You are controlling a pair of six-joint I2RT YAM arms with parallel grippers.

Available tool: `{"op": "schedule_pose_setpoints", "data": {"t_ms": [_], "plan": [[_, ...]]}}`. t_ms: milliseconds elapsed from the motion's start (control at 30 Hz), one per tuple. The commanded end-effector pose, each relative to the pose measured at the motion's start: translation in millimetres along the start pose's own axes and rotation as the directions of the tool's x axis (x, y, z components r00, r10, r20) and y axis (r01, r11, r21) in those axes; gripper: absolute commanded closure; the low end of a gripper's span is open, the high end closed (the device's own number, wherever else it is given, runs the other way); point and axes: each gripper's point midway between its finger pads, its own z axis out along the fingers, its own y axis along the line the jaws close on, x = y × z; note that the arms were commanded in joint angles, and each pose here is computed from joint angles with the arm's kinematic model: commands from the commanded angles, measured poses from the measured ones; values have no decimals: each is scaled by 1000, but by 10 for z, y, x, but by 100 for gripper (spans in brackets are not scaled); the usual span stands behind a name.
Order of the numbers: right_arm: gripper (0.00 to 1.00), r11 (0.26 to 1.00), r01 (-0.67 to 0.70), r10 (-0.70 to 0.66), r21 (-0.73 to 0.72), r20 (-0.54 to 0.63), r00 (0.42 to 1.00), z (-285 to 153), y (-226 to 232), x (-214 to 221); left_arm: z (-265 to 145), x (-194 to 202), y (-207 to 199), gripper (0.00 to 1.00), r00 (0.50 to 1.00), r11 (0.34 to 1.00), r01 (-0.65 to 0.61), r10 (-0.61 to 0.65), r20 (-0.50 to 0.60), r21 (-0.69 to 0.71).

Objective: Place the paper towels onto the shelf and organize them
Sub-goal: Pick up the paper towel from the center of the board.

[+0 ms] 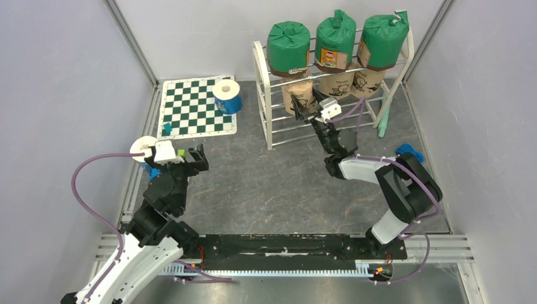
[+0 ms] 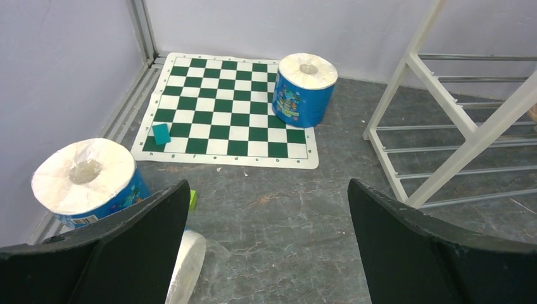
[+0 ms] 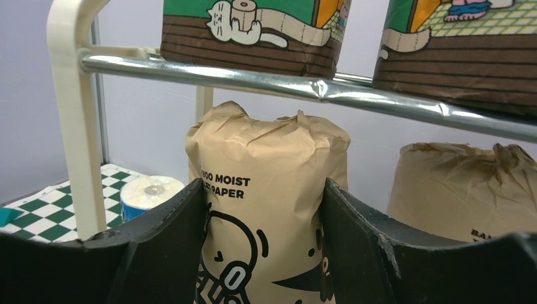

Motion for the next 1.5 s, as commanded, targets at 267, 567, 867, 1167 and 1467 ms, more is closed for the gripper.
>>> {"op": "schedule_pose_setpoints", "data": {"t_ms": [267,567,867,1167,1467], "plan": [[60,998,-56,61,-36,156,986,-365,-24,-666,25,-18,-184,0,1000,995,-15,14,11,97],[61,971,-72,105,-227,135,985,-756,270,-898,-27,-136,-744,0,989,936,143,-122,-84,322],[62,853,-69,125,-517,75,989,-1237,773,-989,-177,-476,-1557,0,933,771,318,-151,-328,552],[61,751,-60,141,-658,71,987,-1482,1052,-1053,-315,-386,-2152,8,852,605,432,-31,-522,669],[61,701,-60,152,-711,67,986,-1547,1206,-1072,-301,-95,-2285,13,790,598,468,48,-611,651]]}}
